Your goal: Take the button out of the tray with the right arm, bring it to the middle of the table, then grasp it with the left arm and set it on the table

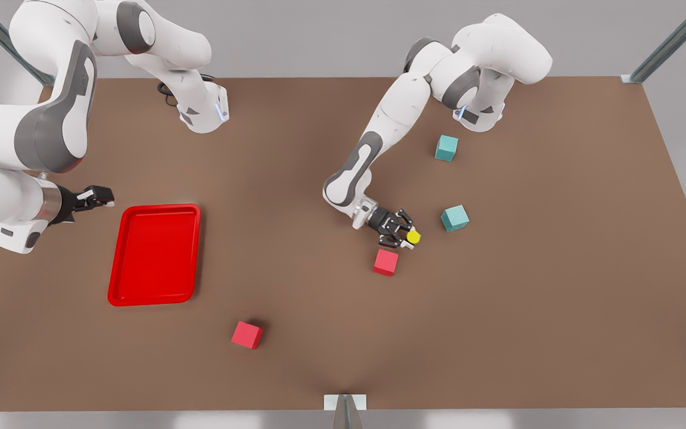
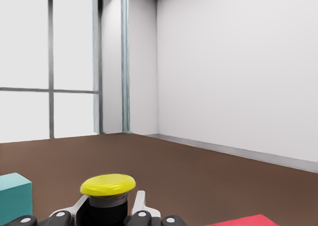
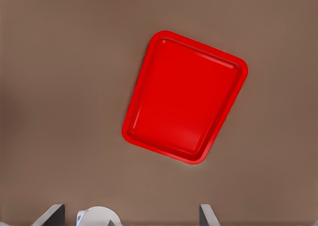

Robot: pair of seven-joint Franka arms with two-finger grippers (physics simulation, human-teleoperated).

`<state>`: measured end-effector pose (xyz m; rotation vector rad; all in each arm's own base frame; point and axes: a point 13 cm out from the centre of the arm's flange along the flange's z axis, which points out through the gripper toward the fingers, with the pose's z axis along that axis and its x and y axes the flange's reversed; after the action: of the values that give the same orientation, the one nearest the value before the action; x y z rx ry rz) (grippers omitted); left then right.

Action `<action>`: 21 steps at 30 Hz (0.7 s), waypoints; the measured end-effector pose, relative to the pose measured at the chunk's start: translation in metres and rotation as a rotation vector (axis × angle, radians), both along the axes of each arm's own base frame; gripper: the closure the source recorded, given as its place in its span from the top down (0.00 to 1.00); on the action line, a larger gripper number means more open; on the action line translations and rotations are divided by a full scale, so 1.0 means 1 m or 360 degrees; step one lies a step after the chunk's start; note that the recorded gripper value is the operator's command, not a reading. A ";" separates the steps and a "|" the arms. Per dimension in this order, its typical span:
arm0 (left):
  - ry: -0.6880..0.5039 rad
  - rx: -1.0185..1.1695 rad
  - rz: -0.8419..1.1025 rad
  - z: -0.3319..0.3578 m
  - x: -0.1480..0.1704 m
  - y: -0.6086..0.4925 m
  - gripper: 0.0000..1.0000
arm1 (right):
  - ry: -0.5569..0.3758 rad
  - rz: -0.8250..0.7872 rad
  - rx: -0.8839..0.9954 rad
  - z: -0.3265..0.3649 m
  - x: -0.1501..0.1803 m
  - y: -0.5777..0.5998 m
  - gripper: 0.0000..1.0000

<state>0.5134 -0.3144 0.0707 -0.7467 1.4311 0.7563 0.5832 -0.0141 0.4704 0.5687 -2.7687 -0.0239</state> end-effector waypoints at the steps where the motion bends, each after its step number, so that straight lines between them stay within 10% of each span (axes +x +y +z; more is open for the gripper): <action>1: -0.0019 -0.0007 -0.0002 0.000 0.000 0.000 1.00 | 0.0000 0.0000 0.0000 0.000 0.000 0.000 1.00; 21: -0.0153 -0.0244 0.0156 0.125 -0.005 -0.017 1.00 | 0.0003 0.0001 0.0000 -0.001 0.000 0.000 1.00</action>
<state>0.5086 -0.3309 0.1956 -0.9651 1.3837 0.6811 0.5831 -0.0139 0.4697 0.5691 -2.7670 -0.0244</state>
